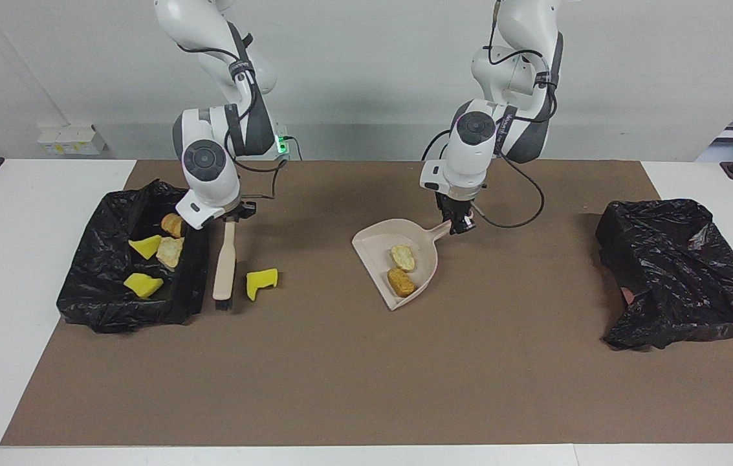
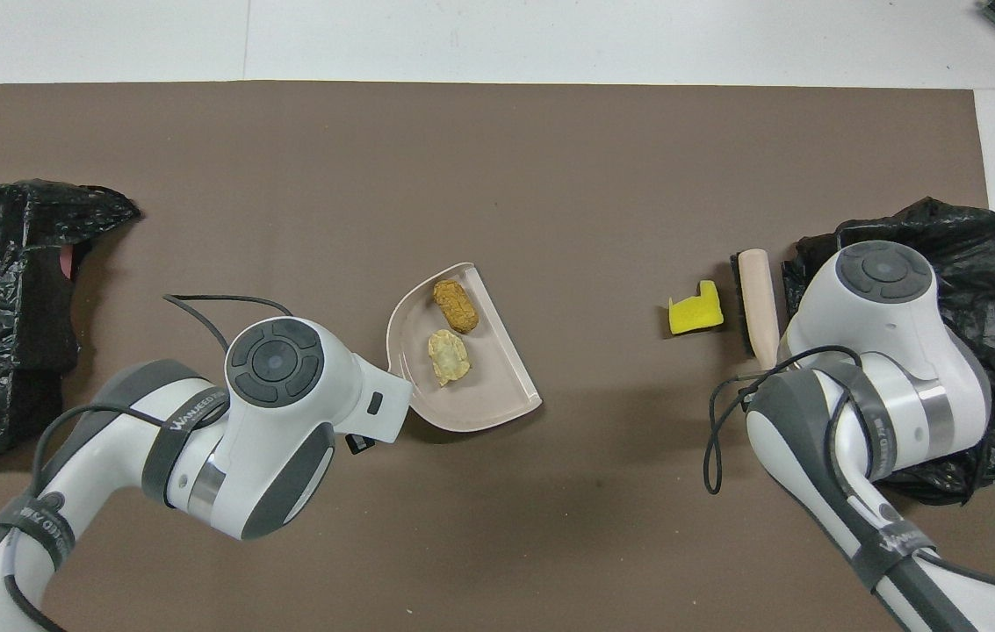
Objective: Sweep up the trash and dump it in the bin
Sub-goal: 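Sweep the sponge and bread into the dustpan with the right gripper's brush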
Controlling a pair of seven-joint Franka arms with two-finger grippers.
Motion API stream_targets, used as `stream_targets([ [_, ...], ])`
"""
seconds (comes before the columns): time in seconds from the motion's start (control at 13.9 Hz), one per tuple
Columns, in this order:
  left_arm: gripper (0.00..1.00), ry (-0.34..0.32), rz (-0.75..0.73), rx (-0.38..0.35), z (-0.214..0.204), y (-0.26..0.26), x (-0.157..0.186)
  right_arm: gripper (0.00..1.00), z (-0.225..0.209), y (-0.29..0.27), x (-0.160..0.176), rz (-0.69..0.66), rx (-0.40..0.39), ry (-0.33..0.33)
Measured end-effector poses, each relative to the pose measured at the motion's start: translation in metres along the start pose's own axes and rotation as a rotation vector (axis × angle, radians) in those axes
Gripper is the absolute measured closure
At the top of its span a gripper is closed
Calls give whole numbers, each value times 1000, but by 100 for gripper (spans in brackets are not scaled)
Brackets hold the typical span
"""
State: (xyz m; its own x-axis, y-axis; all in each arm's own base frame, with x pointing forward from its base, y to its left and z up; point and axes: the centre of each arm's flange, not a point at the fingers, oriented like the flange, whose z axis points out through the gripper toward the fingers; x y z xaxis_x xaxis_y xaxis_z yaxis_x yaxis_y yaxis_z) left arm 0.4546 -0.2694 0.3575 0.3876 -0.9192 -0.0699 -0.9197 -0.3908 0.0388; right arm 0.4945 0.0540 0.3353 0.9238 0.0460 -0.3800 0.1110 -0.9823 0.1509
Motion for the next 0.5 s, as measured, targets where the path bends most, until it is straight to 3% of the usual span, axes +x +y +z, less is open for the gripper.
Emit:
stream_targets([
  [0.22, 69, 0, 1, 0, 0, 0, 0, 74, 14, -31, -1, -75, -6, -27],
  [0.5, 69, -2, 3, -1, 0, 1, 0, 74, 12, -114, -10, -201, 23, -10],
])
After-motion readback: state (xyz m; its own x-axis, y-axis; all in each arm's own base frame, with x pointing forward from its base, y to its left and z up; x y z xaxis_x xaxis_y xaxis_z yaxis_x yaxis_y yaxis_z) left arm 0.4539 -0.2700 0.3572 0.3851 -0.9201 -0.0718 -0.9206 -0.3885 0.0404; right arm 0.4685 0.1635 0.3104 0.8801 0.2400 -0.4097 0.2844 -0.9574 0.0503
